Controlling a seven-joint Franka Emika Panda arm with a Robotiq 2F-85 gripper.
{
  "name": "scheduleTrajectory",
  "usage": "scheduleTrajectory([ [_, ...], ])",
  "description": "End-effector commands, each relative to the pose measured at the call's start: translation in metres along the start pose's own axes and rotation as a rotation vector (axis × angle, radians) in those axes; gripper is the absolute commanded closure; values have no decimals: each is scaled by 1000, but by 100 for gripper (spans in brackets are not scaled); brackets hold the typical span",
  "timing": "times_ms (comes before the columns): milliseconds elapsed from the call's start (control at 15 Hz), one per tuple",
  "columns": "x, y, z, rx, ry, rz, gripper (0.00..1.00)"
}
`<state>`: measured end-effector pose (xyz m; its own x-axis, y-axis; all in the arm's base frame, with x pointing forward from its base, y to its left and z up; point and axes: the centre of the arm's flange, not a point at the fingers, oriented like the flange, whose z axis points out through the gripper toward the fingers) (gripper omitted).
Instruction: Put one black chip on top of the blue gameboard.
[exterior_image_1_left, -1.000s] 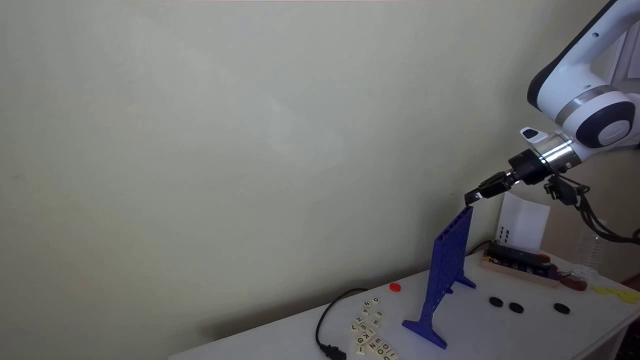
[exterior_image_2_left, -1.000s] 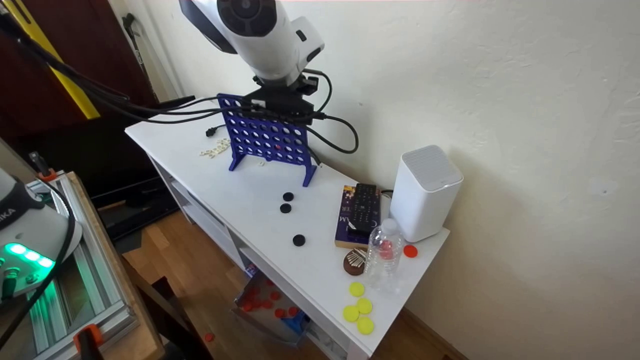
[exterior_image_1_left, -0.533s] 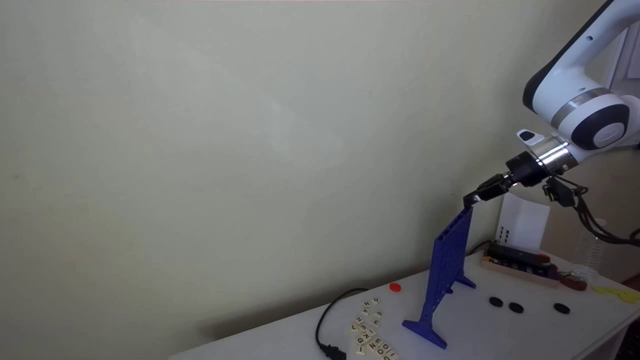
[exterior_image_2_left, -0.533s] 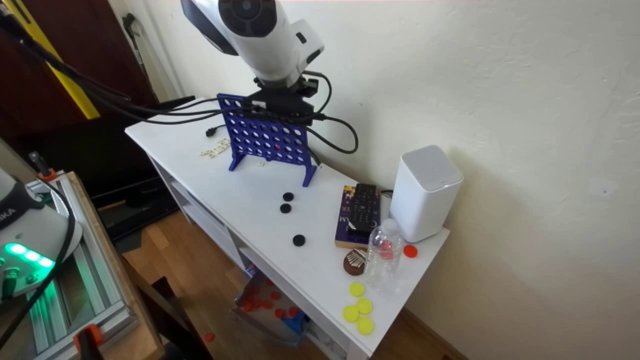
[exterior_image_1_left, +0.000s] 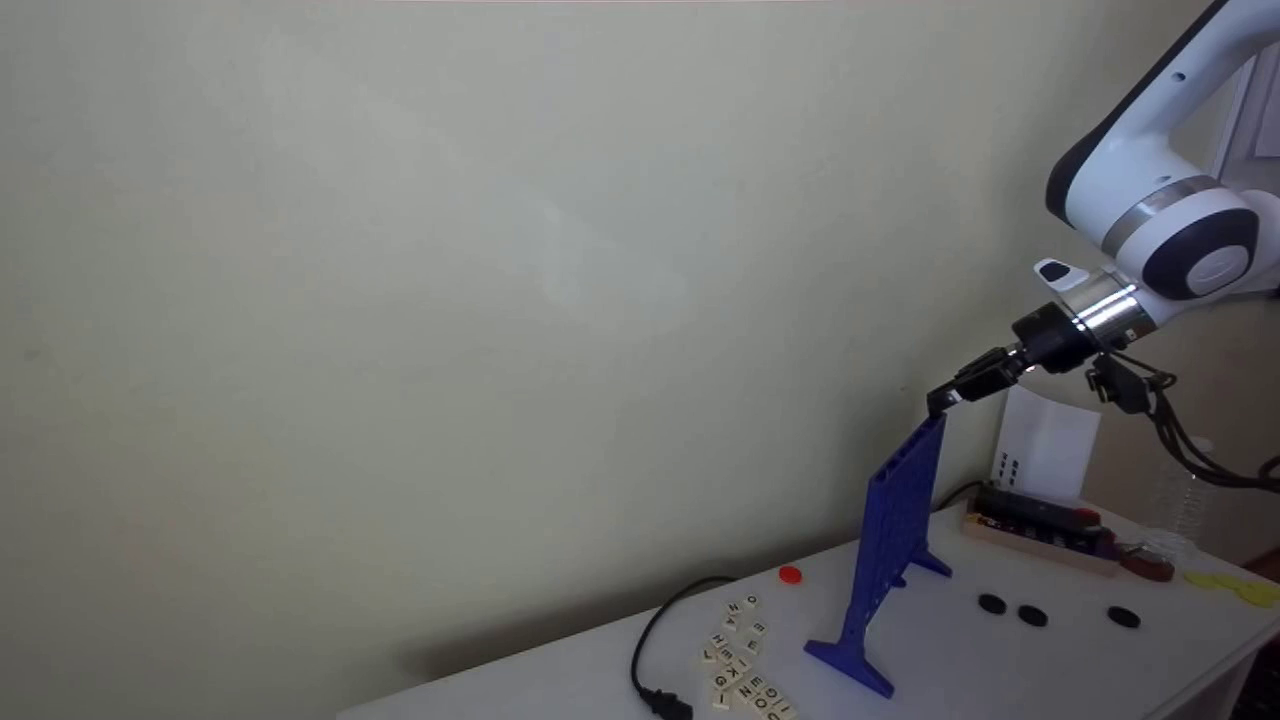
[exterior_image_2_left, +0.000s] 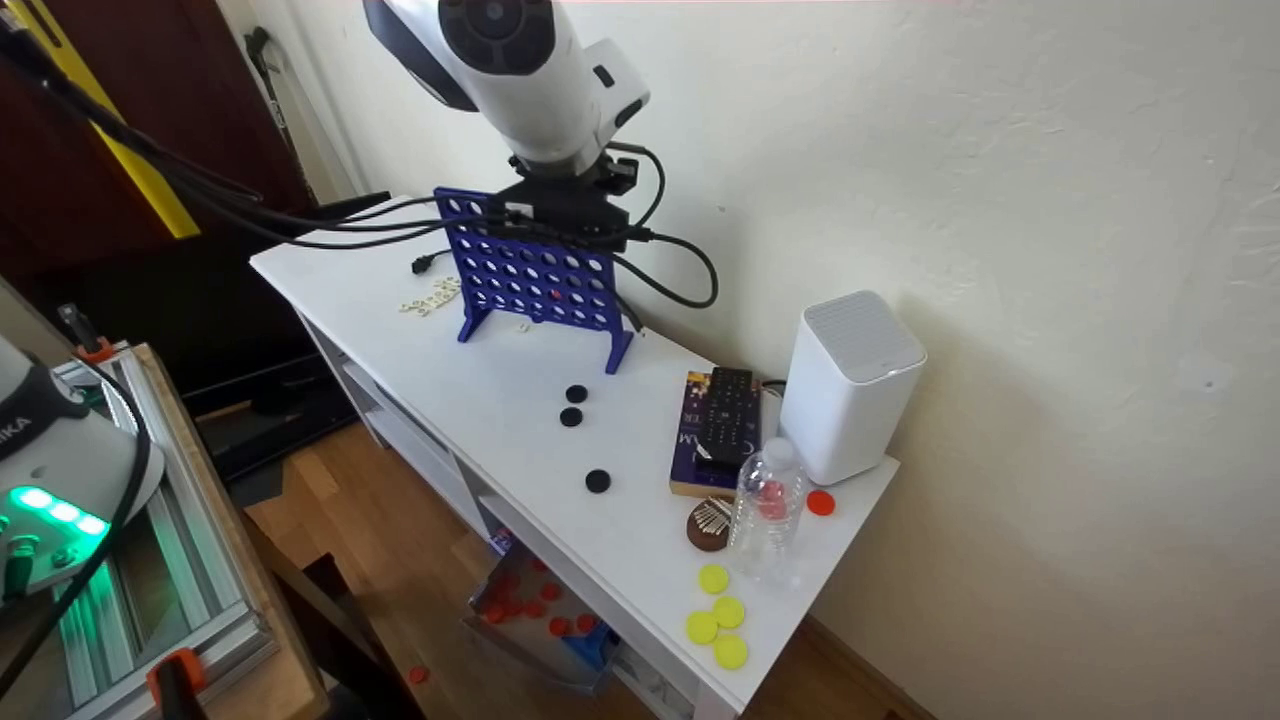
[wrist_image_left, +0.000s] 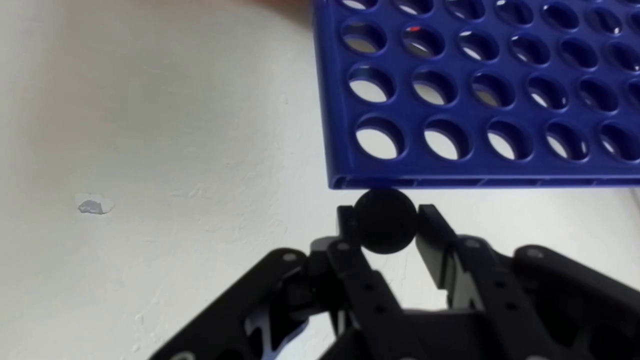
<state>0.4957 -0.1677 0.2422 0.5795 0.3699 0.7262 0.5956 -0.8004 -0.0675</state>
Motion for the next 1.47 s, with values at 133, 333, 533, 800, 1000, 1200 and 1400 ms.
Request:
scheduleTrajectory([
  [133,-5,-3,-3,-22,7,1,90],
  [333,-6,-4,-2,-18,5,1,90],
  [533,-8,-6,0,-15,-2,2,90],
  [800,-13,-9,-1,-11,-6,5,90],
  [1000,-14,-9,1,-13,-6,5,90],
  [1200,-16,-13,2,-17,-7,-4,90],
  [1400,-22,-16,4,-23,10,-16,90],
])
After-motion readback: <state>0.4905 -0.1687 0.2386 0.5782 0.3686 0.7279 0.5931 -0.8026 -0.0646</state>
